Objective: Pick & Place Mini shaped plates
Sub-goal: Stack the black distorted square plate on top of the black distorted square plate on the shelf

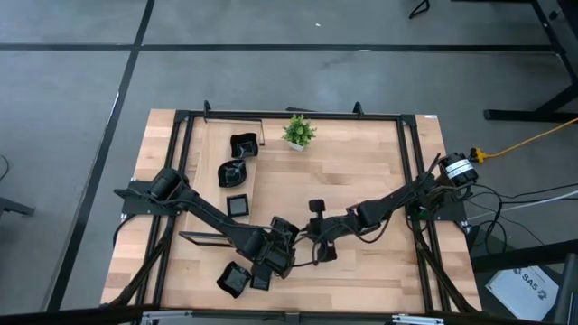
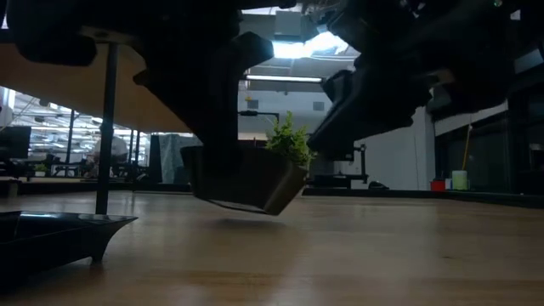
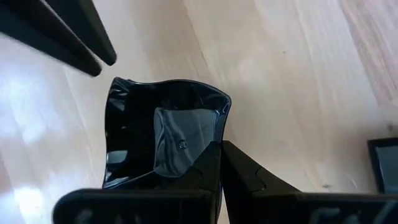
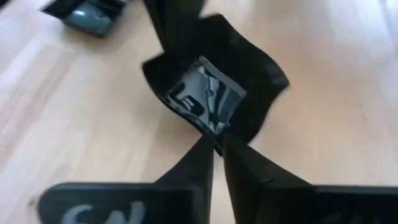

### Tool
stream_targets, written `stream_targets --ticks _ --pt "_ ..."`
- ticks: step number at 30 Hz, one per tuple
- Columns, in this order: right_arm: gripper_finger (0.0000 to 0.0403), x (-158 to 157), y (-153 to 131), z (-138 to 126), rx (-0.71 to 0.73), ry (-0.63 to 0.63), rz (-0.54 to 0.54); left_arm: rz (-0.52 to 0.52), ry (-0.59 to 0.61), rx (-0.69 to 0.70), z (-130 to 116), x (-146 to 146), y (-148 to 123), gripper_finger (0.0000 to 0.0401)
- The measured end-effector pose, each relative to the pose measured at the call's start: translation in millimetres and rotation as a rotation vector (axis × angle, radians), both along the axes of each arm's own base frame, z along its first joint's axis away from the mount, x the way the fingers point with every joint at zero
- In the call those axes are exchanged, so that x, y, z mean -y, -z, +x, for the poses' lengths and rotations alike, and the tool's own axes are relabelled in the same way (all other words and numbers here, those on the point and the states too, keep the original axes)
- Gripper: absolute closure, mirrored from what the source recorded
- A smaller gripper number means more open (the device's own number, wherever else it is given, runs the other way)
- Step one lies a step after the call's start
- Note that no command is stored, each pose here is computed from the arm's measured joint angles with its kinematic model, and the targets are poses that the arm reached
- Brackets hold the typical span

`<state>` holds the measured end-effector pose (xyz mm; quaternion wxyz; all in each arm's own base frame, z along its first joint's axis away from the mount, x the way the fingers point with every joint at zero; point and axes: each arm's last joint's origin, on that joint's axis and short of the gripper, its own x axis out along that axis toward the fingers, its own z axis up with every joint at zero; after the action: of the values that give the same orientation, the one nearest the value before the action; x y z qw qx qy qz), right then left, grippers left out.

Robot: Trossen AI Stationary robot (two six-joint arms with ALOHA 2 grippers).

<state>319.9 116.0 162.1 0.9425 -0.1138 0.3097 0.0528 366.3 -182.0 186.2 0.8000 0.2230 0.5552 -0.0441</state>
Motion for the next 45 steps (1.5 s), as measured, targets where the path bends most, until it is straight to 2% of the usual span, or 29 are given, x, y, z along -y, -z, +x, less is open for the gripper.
stream_targets --ticks 7,12,22,27,32,45 --pt "0.0285 0 -3 2 0.036 -0.099 -0.089 -0.013 0.012 -0.01 0 0 0 0.0399" --pt "0.0262 1 -3 3 0.033 -0.126 -0.11 -0.01 0.014 -0.01 0 0 0 0.0399" --pt "0.0294 5 -2 4 0.024 -0.155 -0.104 0.022 0.031 -0.003 0 0 0 0.0399" --pt "0.0308 6 -2 4 0.018 -0.155 -0.107 0.038 0.045 0.035 5 2 -12 0.0399" --pt "0.031 6 -2 4 0.019 -0.155 -0.107 0.035 0.062 0.046 8 3 -22 0.0399" --pt "0.0317 6 -2 4 0.02 -0.186 -0.142 0.06 0.045 0.019 5 2 -22 0.0399"
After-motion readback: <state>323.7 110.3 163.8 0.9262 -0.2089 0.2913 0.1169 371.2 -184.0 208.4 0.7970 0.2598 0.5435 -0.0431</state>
